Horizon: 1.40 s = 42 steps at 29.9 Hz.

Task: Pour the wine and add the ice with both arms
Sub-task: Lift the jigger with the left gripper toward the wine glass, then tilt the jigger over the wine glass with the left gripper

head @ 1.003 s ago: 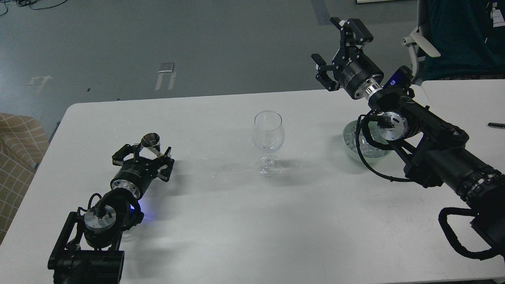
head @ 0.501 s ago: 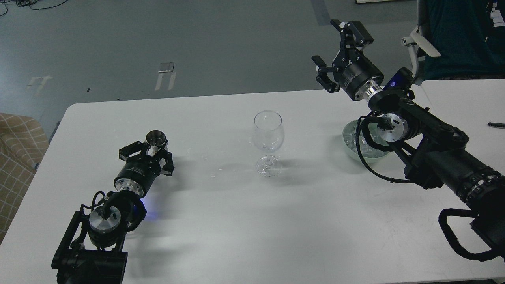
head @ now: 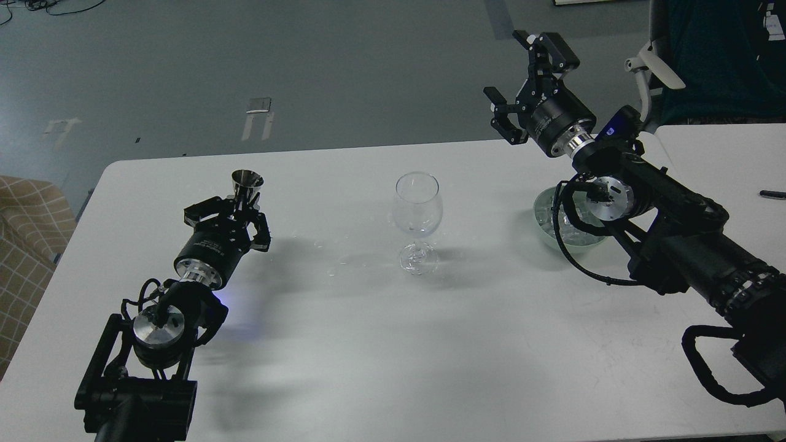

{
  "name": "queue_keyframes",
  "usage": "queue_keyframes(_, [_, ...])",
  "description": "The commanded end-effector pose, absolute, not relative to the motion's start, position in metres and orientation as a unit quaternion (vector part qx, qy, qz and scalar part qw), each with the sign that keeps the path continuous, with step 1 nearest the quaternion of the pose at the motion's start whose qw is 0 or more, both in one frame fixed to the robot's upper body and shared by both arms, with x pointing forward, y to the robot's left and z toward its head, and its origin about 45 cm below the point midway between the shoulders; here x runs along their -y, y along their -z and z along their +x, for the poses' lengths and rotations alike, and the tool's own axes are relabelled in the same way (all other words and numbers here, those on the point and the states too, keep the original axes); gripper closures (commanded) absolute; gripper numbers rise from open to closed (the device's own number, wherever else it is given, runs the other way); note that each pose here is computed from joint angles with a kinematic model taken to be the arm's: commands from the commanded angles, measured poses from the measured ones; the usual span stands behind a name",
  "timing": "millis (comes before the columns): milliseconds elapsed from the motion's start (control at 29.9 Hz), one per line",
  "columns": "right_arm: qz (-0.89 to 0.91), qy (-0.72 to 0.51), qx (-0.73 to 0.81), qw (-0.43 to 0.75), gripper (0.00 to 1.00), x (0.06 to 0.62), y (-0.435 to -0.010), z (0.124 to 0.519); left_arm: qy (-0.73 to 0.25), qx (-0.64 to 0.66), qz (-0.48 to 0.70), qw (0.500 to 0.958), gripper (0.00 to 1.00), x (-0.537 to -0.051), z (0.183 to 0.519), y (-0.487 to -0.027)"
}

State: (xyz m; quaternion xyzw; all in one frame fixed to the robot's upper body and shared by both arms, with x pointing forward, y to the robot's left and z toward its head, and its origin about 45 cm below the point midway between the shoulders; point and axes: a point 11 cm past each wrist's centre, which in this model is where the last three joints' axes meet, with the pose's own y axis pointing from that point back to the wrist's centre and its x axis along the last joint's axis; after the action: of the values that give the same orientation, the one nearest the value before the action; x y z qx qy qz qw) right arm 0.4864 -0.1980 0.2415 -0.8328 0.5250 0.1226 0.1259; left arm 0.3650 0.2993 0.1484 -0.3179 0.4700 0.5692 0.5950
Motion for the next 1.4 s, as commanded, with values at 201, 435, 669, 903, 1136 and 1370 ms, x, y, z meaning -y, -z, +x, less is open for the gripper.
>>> queue_keyframes(201, [-0.833,-0.123,-0.526,0.124,0.0,0.199,-0.24,0.486,-0.557,-0.454,-0.324,0.615,1.0,-0.278,0.372,-0.207])
queue_keyframes(435, [-0.833,-0.123,-0.525,0.124,0.0,0.198,-0.24,0.486,-0.545,-0.466,-0.296,0.631,1.0,-0.241,0.367,-0.23])
queue_keyframes(669, [-0.833,-0.124,-0.525,0.123,0.0,0.199,-0.239,0.485,-0.511,-0.475,-0.264,0.666,1.0,-0.201,0.357,-0.239])
queue_keyframes(903, [-0.832,-0.128,-0.526,0.121,0.0,0.2,-0.234,0.483,-0.487,-0.471,-0.24,0.695,1.0,-0.169,0.362,-0.254])
queue_keyframes(1136, [-0.832,-0.128,-0.526,0.121,0.0,0.199,-0.234,0.483,-0.483,-0.458,-0.236,0.708,1.0,-0.157,0.375,-0.277])
queue_keyframes(1370, [-0.832,-0.129,-0.525,0.121,0.0,0.198,-0.234,0.483,-0.483,-0.443,-0.19,0.73,1.0,-0.135,0.368,-0.27])
